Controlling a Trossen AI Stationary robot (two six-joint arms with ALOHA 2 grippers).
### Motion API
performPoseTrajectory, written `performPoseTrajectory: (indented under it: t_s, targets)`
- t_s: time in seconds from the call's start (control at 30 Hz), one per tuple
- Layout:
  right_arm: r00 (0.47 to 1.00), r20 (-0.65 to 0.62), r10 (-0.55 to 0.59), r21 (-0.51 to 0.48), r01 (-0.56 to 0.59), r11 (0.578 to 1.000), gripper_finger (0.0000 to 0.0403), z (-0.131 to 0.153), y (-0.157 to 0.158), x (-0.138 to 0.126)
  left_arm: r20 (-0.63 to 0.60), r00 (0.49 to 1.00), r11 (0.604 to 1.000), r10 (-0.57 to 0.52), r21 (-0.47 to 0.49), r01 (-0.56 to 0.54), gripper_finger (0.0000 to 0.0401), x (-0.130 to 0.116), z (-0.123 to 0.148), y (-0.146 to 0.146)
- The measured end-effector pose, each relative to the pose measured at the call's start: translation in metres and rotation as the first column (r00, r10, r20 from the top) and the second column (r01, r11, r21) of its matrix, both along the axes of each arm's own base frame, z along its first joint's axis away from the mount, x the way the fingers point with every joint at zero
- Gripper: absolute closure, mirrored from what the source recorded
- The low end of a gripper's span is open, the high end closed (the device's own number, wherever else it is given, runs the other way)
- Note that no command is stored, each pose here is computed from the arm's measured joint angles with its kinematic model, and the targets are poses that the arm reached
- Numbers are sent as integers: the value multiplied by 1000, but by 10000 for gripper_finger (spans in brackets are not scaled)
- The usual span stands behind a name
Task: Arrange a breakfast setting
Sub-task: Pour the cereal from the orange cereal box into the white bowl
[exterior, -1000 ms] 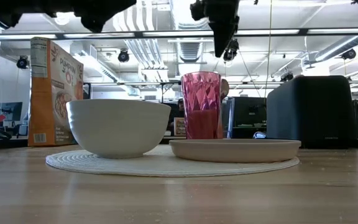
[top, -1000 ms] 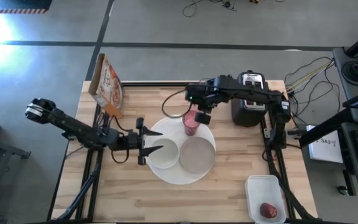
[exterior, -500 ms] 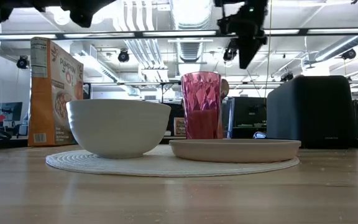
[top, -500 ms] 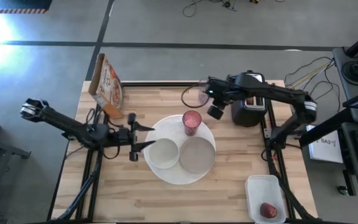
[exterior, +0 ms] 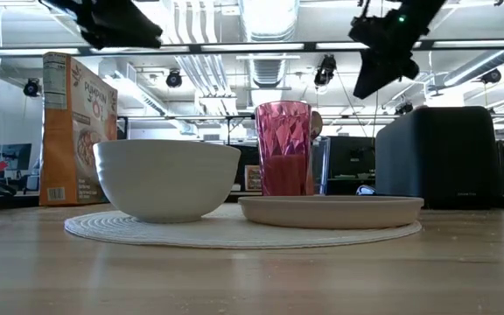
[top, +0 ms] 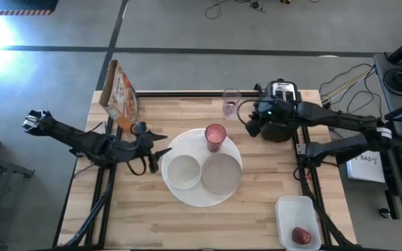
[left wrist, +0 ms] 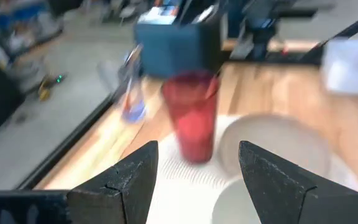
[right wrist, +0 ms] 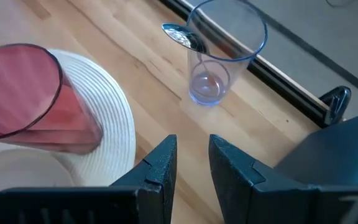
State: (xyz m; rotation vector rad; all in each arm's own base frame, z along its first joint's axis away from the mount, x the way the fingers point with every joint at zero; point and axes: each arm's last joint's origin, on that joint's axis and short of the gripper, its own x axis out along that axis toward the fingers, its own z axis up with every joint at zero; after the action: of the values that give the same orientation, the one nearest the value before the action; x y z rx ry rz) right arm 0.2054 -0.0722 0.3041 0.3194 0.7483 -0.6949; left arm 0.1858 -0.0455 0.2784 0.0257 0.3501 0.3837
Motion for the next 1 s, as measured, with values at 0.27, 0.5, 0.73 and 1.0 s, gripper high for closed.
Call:
performPoseTrajectory:
  t_s: [0.27,0.5,0.73,1.0]
  targets:
    - [993,110,38,-73,-30,997,319,-15,8,-25,-106,993,997,50,-55,-56,193,1,6,0]
    - [974,222,49,-112,-25,993,319,-50,13,-41,-160,985,988,59,-128,-80,193,-3,-3,-3]
    - [929,355,104,-127,-62,990,319,-82,19,-51,-167,984,982,60,-165,-88,193,-7,-5,-7]
    - [840,495,221,-211,-131,969,319,-103,32,-55,-159,984,982,86,-153,-110,193,-6,-5,-6]
